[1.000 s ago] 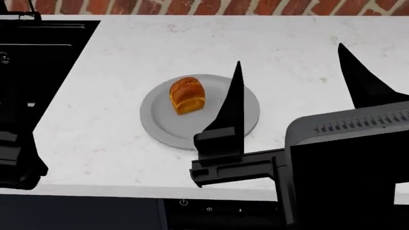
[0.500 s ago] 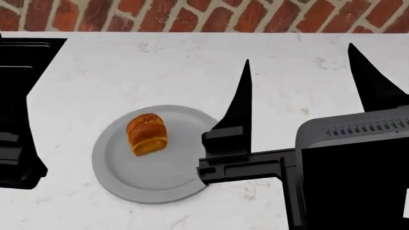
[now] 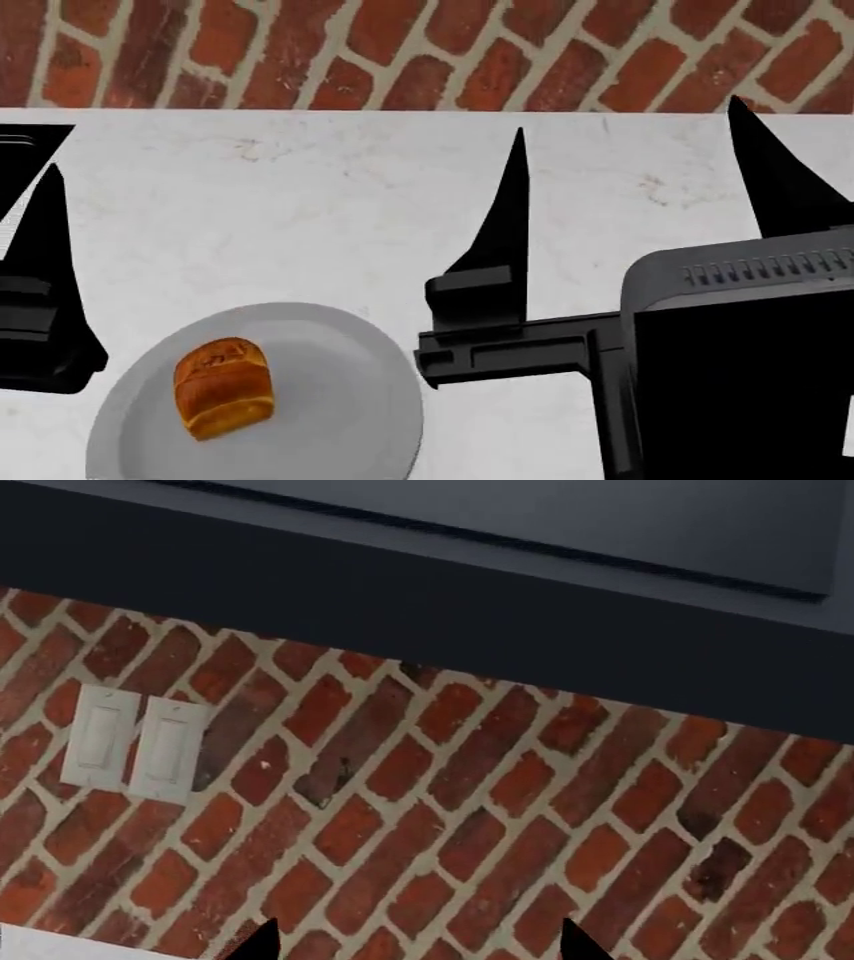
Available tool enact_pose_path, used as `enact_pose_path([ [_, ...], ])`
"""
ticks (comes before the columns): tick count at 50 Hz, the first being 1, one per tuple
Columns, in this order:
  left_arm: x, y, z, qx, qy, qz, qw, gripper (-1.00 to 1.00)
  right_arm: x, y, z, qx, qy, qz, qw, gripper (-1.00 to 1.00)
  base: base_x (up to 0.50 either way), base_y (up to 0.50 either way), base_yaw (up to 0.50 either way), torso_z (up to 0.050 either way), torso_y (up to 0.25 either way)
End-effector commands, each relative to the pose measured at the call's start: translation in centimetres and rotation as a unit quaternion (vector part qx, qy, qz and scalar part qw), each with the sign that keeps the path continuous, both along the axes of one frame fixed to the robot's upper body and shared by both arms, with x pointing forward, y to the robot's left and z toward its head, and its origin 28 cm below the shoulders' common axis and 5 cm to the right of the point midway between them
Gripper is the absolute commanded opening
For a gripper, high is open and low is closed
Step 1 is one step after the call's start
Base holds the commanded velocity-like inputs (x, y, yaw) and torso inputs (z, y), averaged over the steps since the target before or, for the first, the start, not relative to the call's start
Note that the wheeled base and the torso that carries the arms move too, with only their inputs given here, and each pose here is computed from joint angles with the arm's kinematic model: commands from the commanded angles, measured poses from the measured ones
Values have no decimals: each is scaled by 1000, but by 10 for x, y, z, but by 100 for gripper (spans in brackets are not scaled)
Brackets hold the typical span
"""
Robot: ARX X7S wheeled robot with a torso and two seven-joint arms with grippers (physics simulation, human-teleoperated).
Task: Place all breads on the cutting board.
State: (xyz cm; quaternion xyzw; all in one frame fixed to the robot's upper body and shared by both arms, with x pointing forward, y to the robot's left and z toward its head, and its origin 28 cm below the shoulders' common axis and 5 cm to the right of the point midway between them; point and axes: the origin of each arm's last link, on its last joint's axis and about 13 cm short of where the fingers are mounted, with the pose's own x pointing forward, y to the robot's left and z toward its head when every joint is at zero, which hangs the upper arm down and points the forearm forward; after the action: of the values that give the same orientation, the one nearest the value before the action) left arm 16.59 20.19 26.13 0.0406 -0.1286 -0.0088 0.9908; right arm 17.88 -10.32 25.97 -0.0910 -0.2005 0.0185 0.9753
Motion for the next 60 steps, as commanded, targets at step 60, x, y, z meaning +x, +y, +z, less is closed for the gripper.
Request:
enact_pose_path([
  [60, 103, 38, 112, 394, 424, -369, 727, 100, 8, -9, -16, 22, 33, -1, 999, 100, 92, -26, 0, 0, 0],
])
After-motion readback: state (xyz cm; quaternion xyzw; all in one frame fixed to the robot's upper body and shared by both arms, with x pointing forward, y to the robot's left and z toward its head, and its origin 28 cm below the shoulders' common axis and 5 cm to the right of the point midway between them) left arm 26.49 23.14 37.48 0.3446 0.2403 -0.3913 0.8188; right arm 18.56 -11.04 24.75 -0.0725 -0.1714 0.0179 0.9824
